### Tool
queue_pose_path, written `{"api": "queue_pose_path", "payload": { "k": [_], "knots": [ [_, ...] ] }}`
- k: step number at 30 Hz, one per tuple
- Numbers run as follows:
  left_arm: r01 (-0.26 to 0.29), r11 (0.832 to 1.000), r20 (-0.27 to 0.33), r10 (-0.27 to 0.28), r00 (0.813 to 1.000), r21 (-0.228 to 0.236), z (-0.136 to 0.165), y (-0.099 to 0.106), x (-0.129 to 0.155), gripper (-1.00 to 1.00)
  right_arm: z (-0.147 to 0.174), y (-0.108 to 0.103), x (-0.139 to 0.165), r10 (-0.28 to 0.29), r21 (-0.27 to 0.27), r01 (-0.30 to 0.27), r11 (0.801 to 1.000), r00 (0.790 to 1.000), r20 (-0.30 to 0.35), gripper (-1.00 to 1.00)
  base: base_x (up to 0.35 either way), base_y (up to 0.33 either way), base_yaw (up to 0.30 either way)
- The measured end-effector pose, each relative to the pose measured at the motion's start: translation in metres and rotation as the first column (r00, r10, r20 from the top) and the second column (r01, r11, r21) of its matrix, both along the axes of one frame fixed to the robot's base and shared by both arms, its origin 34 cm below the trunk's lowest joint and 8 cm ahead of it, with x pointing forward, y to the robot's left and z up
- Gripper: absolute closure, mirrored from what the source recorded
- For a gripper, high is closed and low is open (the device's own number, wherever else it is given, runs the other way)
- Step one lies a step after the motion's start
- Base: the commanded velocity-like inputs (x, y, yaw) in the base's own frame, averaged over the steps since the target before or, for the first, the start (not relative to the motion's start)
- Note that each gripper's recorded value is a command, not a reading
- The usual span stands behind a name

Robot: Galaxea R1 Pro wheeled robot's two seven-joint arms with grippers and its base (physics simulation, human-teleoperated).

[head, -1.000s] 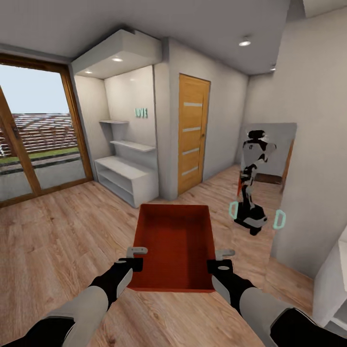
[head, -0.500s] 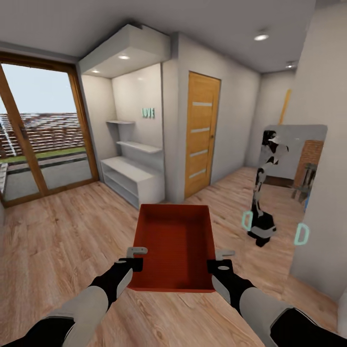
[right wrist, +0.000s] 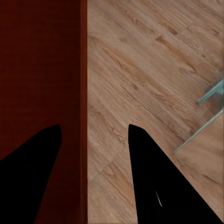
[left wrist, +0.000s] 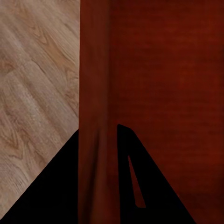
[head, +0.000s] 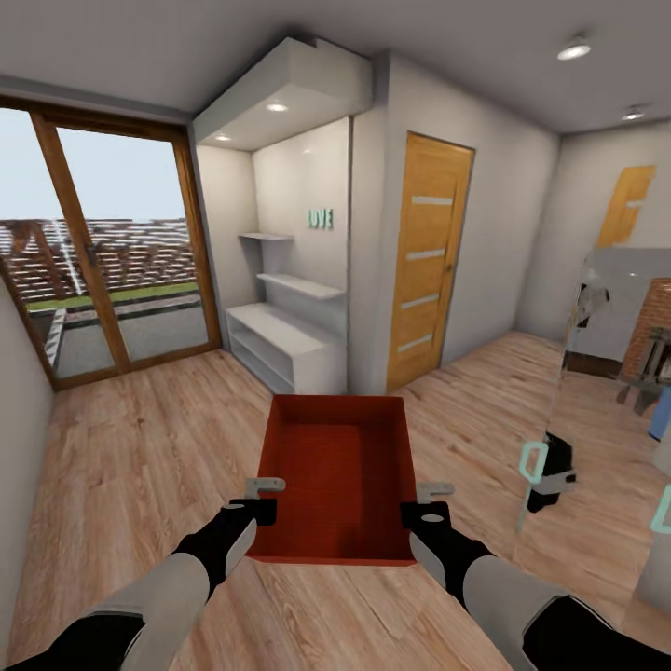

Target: Move the two storage containers from the living room to the garage. In the garage, place one container on the floor and stack the other container on top of it (either order is fine).

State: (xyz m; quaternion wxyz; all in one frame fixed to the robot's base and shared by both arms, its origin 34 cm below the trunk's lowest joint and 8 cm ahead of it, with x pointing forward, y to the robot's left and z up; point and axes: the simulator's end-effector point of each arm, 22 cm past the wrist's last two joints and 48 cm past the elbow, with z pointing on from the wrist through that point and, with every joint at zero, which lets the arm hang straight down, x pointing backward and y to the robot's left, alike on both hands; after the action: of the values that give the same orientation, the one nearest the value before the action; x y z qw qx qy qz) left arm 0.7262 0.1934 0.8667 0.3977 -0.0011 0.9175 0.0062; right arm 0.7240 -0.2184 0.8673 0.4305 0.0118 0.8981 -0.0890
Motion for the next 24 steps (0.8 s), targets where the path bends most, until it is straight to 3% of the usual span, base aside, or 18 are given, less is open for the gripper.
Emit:
{"api": "queue_pose_path", "payload": {
  "k": [24],
  "knots": [
    [0.000, 1.000, 0.000, 0.000, 1.000, 0.000, 0.0000, -0.0003, -0.0001, 1.00, -0.0002, -0.0003, -0.0001, 0.000, 0.000, 0.000, 1.000, 1.000, 0.000, 1.00, 0.322, 0.000, 0.001]
  ]
}}
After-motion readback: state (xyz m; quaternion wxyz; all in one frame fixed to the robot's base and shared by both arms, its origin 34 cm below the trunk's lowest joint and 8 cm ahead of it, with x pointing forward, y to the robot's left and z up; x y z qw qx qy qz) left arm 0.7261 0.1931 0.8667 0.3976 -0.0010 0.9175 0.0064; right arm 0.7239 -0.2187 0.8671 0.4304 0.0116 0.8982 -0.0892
